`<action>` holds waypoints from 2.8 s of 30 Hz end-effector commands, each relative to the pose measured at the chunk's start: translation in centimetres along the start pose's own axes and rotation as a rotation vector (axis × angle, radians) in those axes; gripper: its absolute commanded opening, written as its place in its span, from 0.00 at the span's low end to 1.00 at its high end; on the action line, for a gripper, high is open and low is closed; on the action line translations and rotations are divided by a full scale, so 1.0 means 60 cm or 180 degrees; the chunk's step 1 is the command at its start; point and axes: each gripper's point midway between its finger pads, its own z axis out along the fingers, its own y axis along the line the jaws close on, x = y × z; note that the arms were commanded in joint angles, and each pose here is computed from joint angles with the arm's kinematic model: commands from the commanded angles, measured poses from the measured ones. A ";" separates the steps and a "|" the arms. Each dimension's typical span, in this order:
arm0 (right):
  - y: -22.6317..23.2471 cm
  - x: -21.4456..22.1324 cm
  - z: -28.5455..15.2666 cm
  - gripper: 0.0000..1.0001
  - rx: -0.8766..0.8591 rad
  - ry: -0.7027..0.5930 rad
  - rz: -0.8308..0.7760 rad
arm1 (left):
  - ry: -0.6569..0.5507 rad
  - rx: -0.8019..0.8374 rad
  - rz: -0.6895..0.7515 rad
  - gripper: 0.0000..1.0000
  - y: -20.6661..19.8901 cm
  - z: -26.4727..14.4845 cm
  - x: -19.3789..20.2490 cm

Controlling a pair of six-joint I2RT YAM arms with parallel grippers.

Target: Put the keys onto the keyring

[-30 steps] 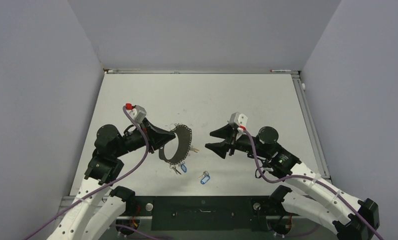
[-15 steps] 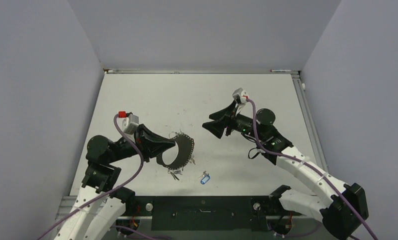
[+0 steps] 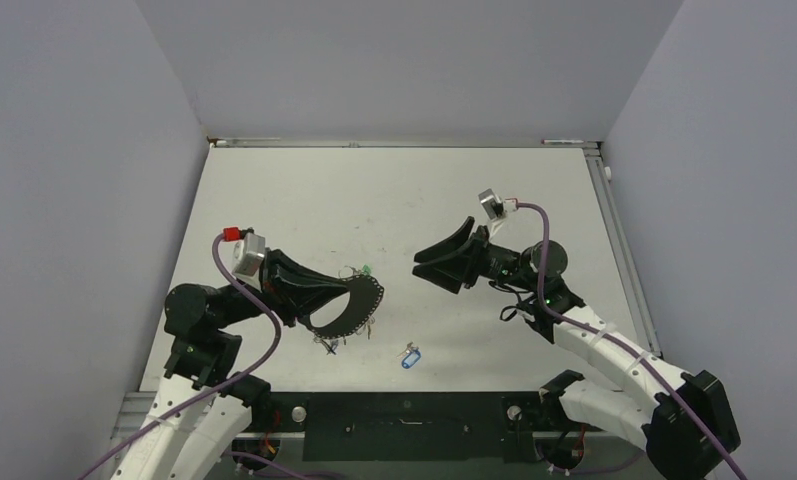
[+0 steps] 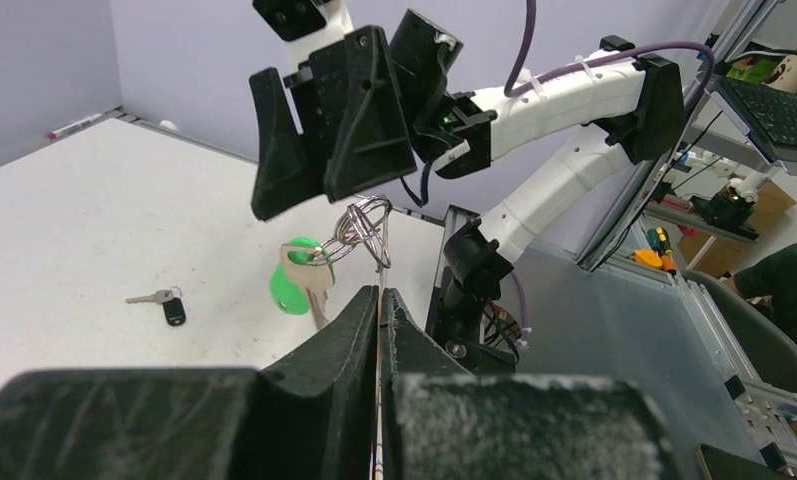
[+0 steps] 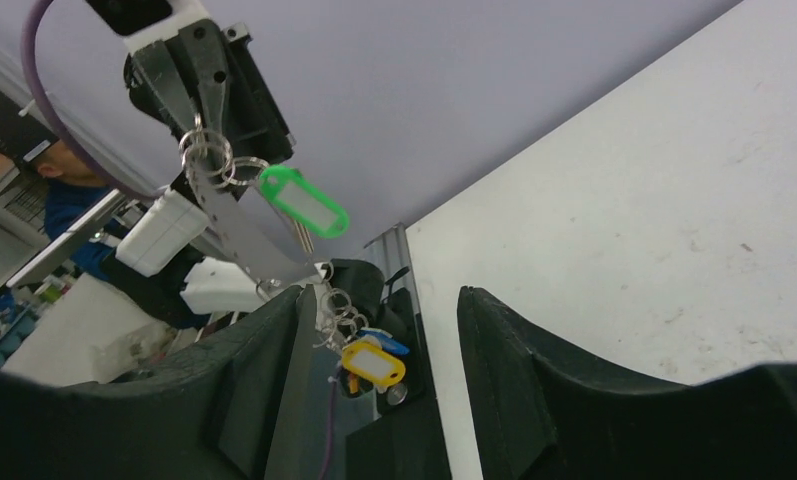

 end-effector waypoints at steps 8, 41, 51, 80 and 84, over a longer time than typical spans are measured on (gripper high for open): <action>0.078 0.044 0.033 0.52 -0.0535 -0.0062 -0.0229 | -0.0355 -0.0023 0.0131 0.00 -0.003 0.006 -0.043; 0.091 0.063 0.079 0.35 -0.0765 -0.0063 -0.0275 | -0.0423 -0.0080 0.0085 0.00 0.002 0.003 -0.041; 0.105 0.037 0.065 0.35 -0.0798 -0.0240 -0.0351 | -0.0425 -0.0072 0.0092 0.00 0.000 0.002 -0.041; 0.101 0.036 0.056 0.33 -0.0936 -0.0331 -0.0161 | -0.0459 -0.0059 0.0112 0.00 -0.002 0.002 -0.046; 0.101 0.046 0.061 0.33 -0.0947 -0.0286 -0.0144 | -0.0463 -0.0060 0.0108 0.00 -0.002 0.003 -0.047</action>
